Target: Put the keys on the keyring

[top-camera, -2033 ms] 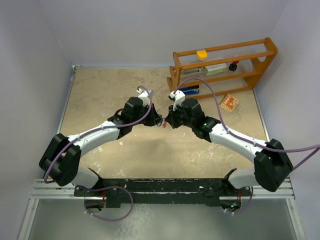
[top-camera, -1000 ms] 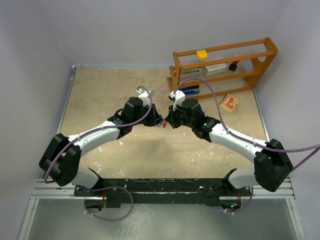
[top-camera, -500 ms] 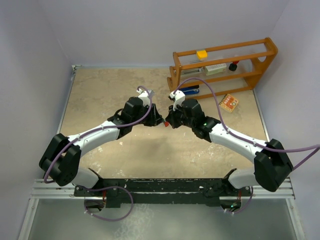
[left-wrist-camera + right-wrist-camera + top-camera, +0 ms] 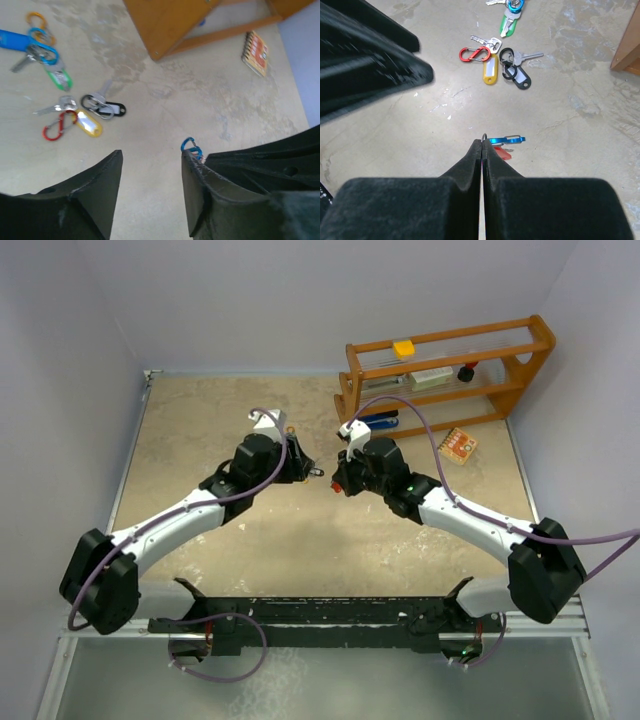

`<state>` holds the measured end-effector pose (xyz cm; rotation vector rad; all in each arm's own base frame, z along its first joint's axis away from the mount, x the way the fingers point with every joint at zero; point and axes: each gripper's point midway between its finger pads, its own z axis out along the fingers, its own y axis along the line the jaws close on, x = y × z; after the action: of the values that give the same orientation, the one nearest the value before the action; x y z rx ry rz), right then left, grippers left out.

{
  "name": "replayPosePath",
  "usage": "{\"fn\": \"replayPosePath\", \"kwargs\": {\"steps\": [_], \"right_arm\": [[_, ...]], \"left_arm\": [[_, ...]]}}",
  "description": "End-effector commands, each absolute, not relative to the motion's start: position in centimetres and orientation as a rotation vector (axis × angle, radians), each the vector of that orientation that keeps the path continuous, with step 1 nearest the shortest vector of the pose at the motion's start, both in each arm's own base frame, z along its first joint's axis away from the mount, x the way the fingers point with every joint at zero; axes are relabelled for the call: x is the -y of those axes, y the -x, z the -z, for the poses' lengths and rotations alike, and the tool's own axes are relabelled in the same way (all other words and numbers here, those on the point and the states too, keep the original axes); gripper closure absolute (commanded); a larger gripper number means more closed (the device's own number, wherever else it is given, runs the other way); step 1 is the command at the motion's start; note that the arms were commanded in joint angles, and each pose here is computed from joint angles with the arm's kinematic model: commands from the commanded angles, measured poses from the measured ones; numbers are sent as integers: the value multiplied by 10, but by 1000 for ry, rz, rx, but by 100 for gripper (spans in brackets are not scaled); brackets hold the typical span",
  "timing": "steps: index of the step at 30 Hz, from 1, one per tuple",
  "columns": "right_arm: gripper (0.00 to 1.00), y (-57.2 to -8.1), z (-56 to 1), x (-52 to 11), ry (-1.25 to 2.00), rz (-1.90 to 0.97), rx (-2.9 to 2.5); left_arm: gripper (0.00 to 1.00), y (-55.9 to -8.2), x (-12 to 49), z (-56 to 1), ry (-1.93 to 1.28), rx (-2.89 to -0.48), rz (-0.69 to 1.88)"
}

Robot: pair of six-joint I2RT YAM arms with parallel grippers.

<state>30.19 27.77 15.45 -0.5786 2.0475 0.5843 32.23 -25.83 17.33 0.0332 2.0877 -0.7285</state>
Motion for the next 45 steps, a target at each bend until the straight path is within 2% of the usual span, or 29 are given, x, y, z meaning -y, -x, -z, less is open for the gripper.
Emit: {"fn": "replayPosePath", "kwargs": {"steps": [1,5,9,27,45], "right_arm": [[100,-308,-169,-276,571,-572,-1999],[100,-309,-168,-275,567,-564,-2004],[100,-310,-165,-272,556,-543,-2019],[100,-339,-166,-282,521,-469,-2045],[100,-426,-174,-320,506,-351,-1960]], "left_arm": [[49,-336,211,-191,191,-1991,546],[37,-338,181,-190,329,-1966,444],[33,-339,163,-189,408,-1949,392],[27,-334,123,-180,579,-1886,313],[27,-336,123,-171,575,-1912,357]]}}
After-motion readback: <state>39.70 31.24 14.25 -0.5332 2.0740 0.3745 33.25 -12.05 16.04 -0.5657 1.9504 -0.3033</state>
